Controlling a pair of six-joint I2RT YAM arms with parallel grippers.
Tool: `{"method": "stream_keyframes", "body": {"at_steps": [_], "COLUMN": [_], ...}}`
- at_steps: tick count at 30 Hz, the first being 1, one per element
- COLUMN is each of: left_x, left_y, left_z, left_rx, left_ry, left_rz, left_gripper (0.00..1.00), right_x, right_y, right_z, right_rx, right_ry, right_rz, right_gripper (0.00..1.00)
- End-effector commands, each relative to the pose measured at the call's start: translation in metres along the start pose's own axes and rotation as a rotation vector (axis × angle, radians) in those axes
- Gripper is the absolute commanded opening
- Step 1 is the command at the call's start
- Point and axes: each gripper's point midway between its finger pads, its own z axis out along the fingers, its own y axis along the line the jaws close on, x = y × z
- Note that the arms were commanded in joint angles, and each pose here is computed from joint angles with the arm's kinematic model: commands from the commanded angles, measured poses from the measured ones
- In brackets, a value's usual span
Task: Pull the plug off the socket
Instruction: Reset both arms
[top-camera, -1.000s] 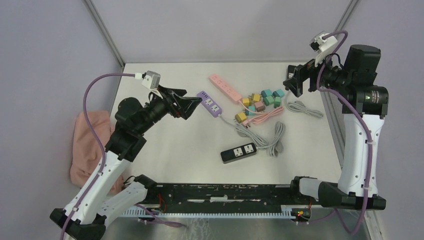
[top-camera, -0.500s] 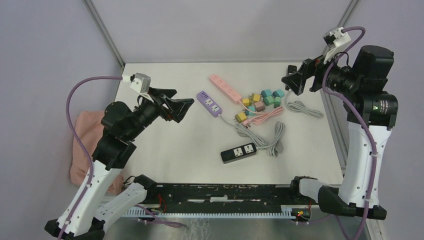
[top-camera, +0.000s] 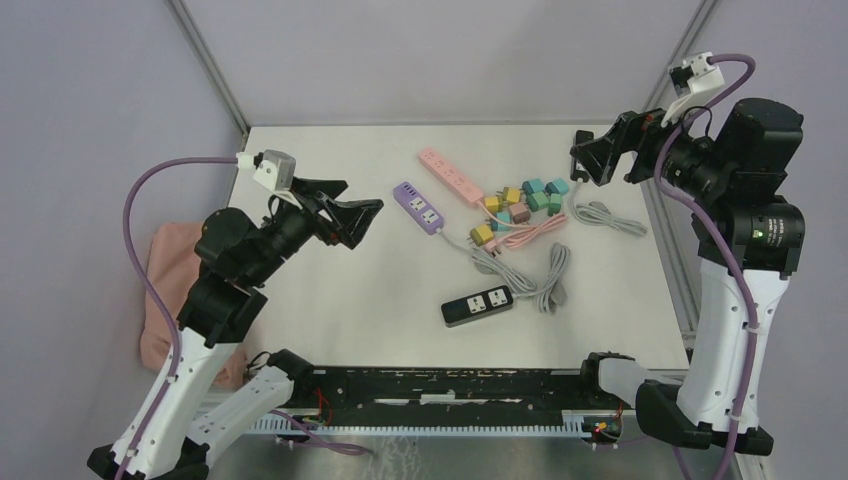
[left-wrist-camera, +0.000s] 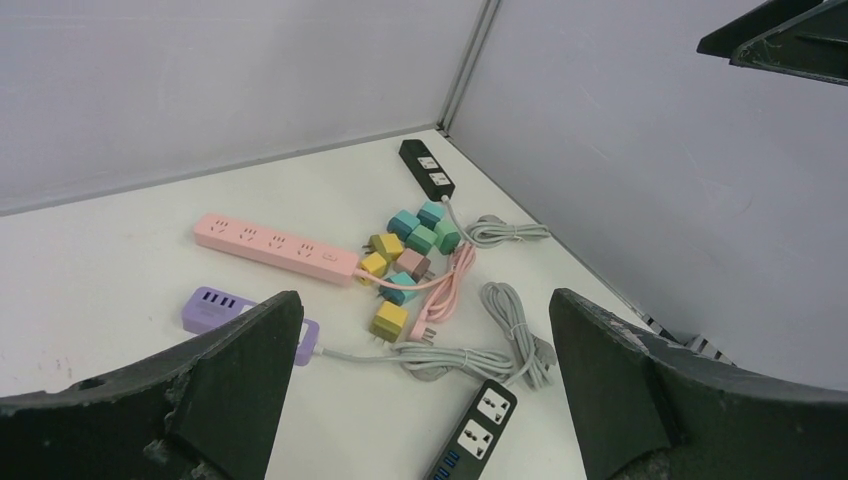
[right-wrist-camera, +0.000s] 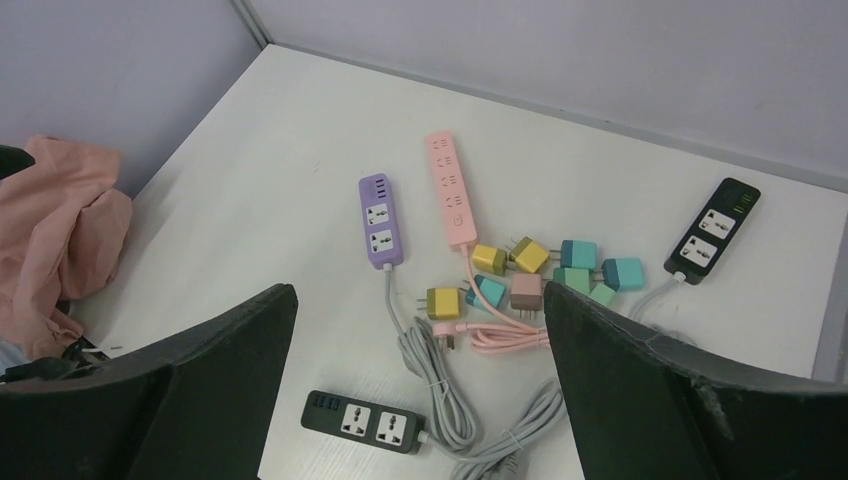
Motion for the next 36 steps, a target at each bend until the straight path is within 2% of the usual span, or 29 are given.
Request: {"method": "stream_keyframes", "body": {"at_steps": [1,36], "left_x": [-0.016,-0.011], "left_y": [-0.004,-0.006], "left_z": [-0.007,-0.011], "left_rx": [0.006,0.02], "left_ry": [-0.039,-0.034], "left_rz": [0.046,0.037], "left_gripper": [0.99,0.99], "right_x": [-0.01,-0.005], "right_y": [0.002,0.014], "right_z": [-0.008,-0.02], "right_rx": [0.02,-0.007], "right_ry": [-0.048,-0.051], "right_rz": [-0.02,-0.05], "right_gripper": [1.0,1.0]}}
